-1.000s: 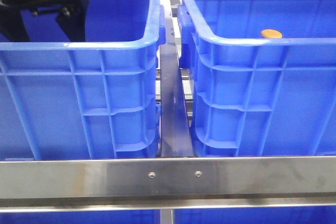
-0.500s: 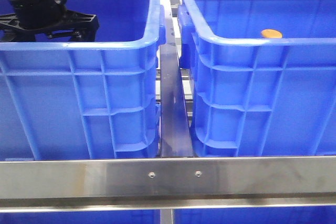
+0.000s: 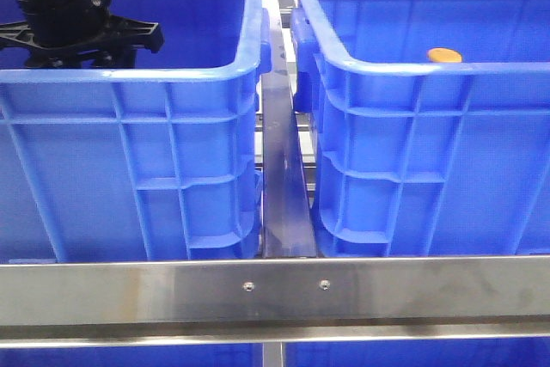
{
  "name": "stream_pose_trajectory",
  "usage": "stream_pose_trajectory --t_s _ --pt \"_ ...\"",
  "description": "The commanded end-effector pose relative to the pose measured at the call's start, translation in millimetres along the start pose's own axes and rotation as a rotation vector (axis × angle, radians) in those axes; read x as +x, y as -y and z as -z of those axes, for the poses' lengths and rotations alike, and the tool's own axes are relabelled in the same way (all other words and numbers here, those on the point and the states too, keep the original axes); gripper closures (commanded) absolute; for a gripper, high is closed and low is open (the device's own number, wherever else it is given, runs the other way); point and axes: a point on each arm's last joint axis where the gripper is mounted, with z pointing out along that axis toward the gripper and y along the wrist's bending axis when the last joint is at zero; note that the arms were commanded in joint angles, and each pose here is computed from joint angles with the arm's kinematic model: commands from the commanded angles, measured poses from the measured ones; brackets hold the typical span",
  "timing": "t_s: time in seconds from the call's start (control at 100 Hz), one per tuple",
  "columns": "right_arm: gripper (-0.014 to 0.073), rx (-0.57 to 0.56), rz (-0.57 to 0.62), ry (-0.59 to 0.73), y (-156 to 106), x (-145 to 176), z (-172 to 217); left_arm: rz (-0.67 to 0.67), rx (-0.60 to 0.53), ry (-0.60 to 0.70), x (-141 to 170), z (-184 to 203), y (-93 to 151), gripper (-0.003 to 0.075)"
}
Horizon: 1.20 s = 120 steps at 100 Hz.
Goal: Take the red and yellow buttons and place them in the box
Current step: 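Grasp a red-capped button with the left gripper and lift it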
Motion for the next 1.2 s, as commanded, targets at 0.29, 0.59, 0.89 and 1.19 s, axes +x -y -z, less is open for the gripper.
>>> stream_pose_trajectory --t_s 0.29,0.59,0.89,1.19 --pt "0.0664 -0.021 0.003 0.034 -3 -10 2 0.017 0.014 0.12 -14 28 0 0.0566" --pt "0.0664 -0.021 0.003 0.034 -3 -10 2 -0.026 0.037 0.212 -14 69 4 0.0566" --pt "0.0664 -0.021 0.003 0.034 -3 -10 2 -0.123 0.219 0.33 -5 129 18 0.0566" --pt "0.0664 -0.023 0.003 0.033 -3 -10 2 -0.285 0.465 0.357 7 158 39 0.0567"
